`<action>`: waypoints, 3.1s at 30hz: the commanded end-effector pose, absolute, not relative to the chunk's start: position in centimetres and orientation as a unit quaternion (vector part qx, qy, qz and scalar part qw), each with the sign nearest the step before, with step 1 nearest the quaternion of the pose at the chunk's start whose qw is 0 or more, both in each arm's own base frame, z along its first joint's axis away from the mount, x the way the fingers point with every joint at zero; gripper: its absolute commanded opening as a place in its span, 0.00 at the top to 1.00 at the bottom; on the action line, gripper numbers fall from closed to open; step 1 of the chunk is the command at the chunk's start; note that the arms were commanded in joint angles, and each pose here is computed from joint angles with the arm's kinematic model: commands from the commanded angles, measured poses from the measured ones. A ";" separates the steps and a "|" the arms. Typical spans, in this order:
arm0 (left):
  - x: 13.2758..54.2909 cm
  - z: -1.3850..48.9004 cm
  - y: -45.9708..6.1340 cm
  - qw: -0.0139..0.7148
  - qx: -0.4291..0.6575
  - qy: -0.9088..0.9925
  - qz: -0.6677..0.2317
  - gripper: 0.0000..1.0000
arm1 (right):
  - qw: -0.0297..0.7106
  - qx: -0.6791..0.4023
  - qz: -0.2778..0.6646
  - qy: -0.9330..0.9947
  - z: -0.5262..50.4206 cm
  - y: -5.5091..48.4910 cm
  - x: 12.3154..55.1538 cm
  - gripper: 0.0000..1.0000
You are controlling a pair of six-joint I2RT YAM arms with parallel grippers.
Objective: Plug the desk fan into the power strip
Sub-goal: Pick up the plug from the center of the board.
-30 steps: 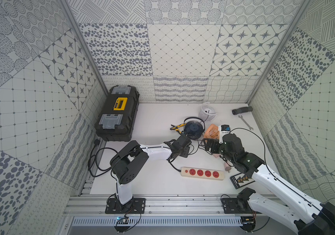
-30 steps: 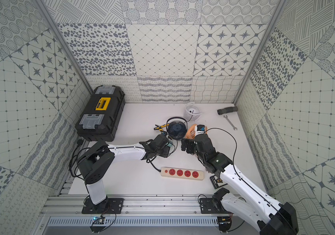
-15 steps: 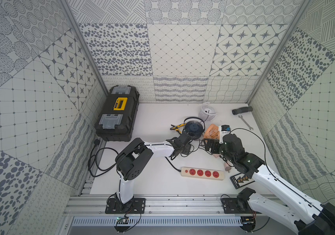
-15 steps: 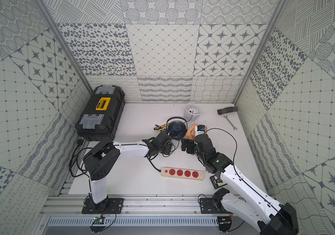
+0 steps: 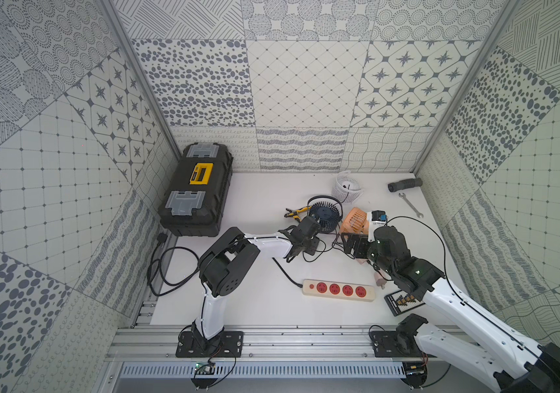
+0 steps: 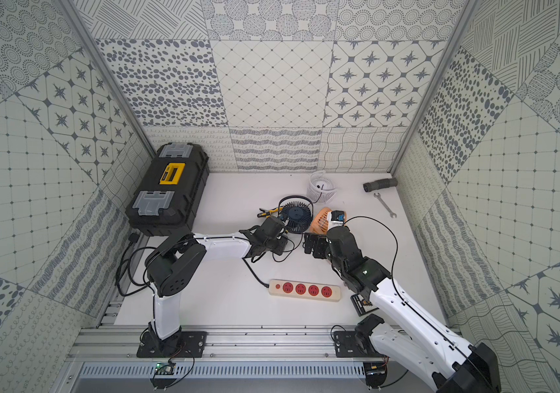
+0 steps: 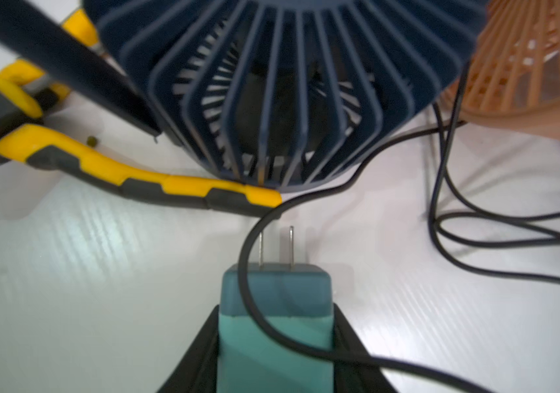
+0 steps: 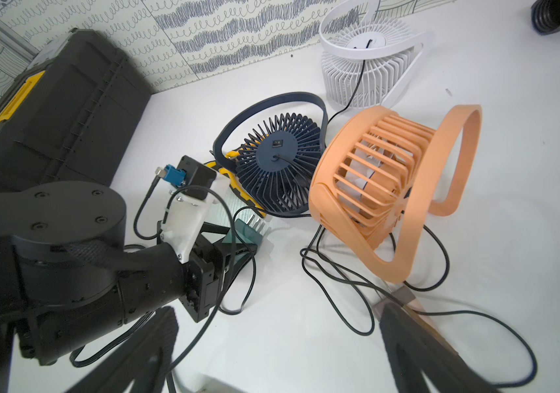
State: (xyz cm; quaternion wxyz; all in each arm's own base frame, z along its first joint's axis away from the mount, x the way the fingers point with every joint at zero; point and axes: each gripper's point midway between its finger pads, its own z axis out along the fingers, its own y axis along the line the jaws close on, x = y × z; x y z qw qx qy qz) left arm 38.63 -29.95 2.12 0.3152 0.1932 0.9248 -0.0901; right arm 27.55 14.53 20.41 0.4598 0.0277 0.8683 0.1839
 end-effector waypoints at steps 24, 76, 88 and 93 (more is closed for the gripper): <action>29.6 41.3 -13.3 0.597 0.155 0.787 -0.021 0.86 | 0.521 0.009 0.259 0.813 30.2 16.1 27.5 0.03; 28.1 31.9 -20.6 0.446 0.198 0.842 -0.228 0.81 | 0.357 0.053 0.232 0.903 17.7 13.6 28.0 0.04; 28.1 28.1 -25.2 0.368 0.069 0.823 -0.426 0.79 | 0.361 -0.112 0.394 0.838 23.7 23.1 24.5 0.06; 29.1 28.3 -25.9 0.359 -0.016 0.787 -0.502 0.76 | 0.401 -0.123 0.478 0.772 28.2 27.1 23.8 0.08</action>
